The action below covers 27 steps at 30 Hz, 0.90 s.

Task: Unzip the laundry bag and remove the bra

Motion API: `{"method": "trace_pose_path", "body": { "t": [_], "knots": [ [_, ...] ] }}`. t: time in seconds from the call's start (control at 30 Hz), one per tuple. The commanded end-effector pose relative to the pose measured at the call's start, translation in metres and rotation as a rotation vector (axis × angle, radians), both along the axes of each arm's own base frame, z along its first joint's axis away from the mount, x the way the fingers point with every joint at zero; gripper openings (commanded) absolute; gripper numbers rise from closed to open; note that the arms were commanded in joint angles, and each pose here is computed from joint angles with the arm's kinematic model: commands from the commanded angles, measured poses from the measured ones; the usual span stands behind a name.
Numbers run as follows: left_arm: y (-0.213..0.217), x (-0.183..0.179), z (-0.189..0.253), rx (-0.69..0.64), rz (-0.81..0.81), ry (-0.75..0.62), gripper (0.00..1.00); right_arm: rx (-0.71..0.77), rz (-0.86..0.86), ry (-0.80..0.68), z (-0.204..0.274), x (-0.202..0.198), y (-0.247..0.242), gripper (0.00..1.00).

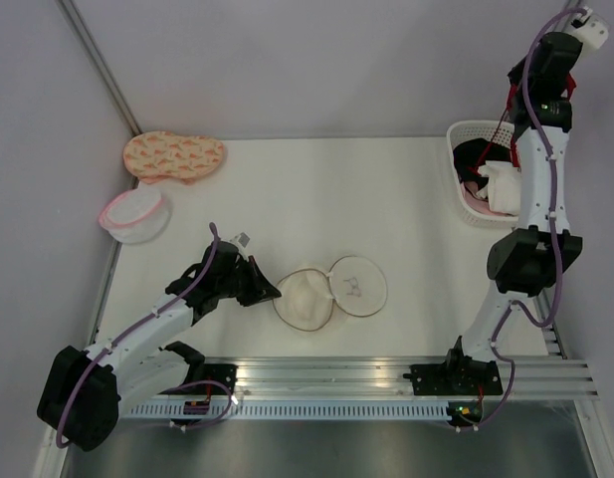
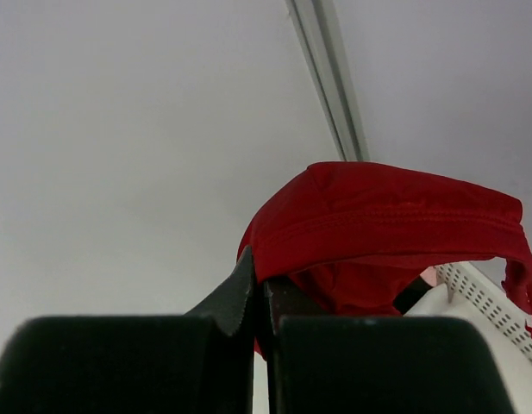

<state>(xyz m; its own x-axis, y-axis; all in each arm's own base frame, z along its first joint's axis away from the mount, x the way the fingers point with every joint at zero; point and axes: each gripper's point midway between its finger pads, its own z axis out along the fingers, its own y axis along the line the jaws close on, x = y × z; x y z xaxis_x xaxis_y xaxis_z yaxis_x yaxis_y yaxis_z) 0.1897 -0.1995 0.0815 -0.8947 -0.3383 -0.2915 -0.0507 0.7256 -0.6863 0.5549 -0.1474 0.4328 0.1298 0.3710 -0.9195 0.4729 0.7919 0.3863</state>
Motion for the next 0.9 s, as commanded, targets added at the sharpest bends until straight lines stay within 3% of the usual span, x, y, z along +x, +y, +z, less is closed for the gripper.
{"method": "trace_pose_path", "body": {
  "t": [0.0, 0.2, 0.33, 0.7, 0.73, 0.77, 0.8, 0.87],
  "knots": [
    [0.0, 0.003, 0.006, 0.006, -0.021, -0.029, 0.02, 0.036, 0.05, 0.004, -0.025, 0.023, 0.005, 0.0],
    [0.0, 0.001, 0.005, 0.002, -0.014, -0.022, 0.02, 0.07, 0.056, 0.182, -0.141, 0.046, 0.002, 0.0],
    [0.002, -0.002, 0.004, -0.002, -0.005, -0.024, 0.02, 0.09, 0.068, 0.264, -0.188, 0.052, 0.003, 0.0],
    [0.007, -0.008, 0.003, -0.012, 0.016, -0.031, 0.02, 0.075, 0.004, 0.315, -0.206, 0.052, -0.009, 0.01],
    [0.008, -0.008, 0.002, -0.009, 0.02, -0.03, 0.02, 0.079, 0.014, 0.317, -0.206, 0.052, -0.007, 0.08],
    [0.009, -0.008, 0.003, -0.01, 0.026, -0.036, 0.02, 0.087, 0.028, 0.307, -0.202, 0.051, -0.004, 0.22],
    [0.009, -0.008, 0.003, -0.012, 0.027, -0.036, 0.02, 0.101, 0.065, 0.295, -0.196, 0.048, 0.004, 0.53],
    [0.009, -0.007, 0.003, -0.011, 0.028, -0.037, 0.02, 0.112, 0.1, 0.28, -0.187, 0.042, 0.014, 0.63]
  ]
}}
